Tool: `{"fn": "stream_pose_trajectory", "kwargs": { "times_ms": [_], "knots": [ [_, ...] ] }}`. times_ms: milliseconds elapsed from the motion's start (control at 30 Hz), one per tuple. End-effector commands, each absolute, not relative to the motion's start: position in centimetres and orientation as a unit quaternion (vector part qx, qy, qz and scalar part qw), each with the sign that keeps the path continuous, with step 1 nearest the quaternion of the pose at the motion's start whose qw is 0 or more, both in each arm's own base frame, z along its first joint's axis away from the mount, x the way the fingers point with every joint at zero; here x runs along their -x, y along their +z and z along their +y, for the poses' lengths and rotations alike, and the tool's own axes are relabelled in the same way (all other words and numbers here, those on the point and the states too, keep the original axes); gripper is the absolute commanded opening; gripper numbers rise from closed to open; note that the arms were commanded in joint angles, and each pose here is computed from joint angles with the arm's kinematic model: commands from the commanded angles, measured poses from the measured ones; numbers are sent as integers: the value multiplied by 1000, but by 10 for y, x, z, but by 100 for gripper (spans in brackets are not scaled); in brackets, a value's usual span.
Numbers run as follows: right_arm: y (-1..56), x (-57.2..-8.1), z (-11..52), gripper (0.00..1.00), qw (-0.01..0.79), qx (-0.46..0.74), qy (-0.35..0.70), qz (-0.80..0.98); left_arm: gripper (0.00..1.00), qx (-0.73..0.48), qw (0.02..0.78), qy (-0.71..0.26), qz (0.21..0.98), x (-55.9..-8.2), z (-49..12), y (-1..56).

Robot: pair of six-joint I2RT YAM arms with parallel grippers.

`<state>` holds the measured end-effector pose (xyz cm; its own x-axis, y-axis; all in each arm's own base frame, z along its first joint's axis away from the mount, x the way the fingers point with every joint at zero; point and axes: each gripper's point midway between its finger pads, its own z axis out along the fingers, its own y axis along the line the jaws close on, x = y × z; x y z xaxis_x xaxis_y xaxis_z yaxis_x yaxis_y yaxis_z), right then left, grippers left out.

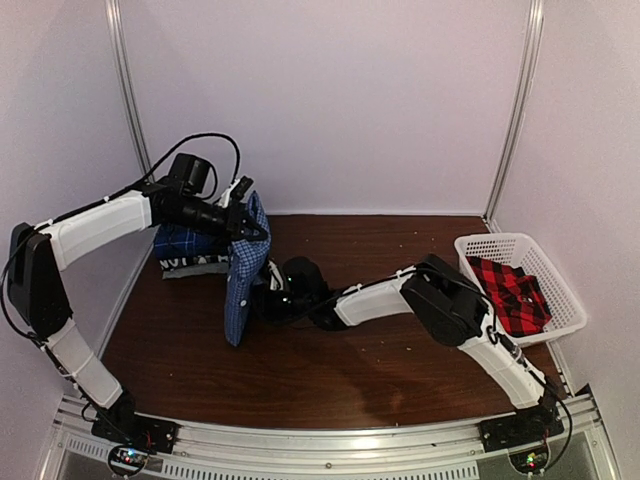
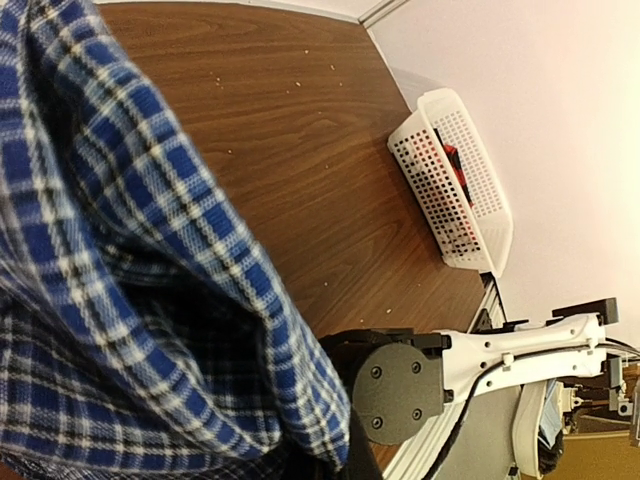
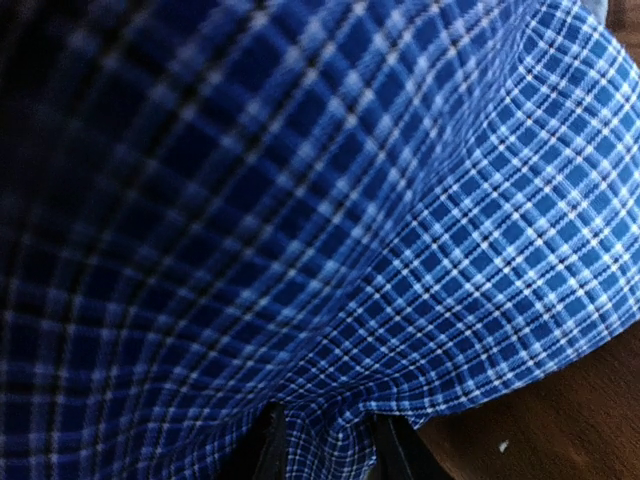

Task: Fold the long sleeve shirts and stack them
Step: Turn over the square folded shirt at the center of the board.

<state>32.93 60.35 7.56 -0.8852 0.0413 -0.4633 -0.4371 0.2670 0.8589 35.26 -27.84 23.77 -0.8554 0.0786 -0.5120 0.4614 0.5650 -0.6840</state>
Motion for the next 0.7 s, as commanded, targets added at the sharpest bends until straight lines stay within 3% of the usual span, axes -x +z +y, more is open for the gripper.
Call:
{"fn": "stream_pose_trajectory", "kwargs": {
  "times_ms": [0, 467, 667],
  "knots": [
    [104, -330, 592, 33, 212, 138, 627, 737, 0, -177, 233, -463, 837, -351, -292, 248],
    [124, -343, 530, 37, 258, 110, 597, 752, 0, -175, 216, -459, 844, -347, -297, 229],
    [130, -358, 468, 37, 288, 69, 530, 795, 0, -180, 213, -454, 846, -347, -307, 226]
  ]
}}
